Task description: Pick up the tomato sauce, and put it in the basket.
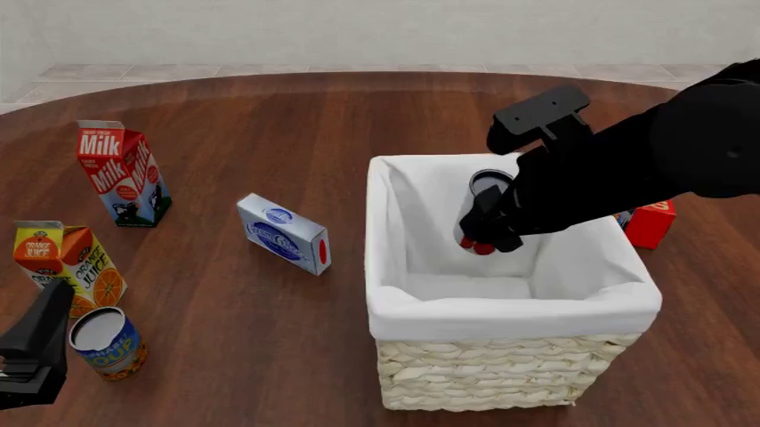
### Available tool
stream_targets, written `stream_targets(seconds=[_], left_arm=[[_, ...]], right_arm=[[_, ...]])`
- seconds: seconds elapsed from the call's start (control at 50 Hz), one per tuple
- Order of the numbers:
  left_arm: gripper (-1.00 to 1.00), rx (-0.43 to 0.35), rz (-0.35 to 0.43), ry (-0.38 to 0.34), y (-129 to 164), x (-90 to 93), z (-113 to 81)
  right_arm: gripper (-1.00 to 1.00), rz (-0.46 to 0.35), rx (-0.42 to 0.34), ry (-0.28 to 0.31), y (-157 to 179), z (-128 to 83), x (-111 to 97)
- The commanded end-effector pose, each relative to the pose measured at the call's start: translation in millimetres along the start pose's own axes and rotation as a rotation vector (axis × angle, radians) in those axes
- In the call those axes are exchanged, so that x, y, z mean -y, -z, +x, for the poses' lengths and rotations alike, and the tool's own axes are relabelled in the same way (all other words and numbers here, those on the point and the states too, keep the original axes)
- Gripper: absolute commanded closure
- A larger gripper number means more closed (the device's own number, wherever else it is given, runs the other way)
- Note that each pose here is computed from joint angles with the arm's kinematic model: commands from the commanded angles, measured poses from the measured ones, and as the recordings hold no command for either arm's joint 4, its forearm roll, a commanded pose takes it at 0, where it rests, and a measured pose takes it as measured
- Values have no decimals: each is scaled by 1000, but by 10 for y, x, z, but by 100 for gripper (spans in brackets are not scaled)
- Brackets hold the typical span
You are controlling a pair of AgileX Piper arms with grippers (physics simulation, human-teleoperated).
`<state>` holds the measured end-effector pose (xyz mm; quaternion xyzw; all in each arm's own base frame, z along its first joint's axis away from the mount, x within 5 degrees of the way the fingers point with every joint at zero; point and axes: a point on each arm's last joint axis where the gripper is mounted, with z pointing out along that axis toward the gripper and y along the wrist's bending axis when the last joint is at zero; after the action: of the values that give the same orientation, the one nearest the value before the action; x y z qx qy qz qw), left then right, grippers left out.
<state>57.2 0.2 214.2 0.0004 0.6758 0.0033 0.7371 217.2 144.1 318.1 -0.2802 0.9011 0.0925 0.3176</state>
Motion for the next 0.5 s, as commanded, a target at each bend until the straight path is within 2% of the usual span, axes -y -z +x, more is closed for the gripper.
stream_targets(seconds=[0.02,0.5], left_arm=[[-100,0,0,0,0,0,0],[-100,0,0,0,0,0,0]], right_arm=[[100,-7,-19,-25,-74,40,-27],[100,-5,-56,-33,-220,95,-24]])
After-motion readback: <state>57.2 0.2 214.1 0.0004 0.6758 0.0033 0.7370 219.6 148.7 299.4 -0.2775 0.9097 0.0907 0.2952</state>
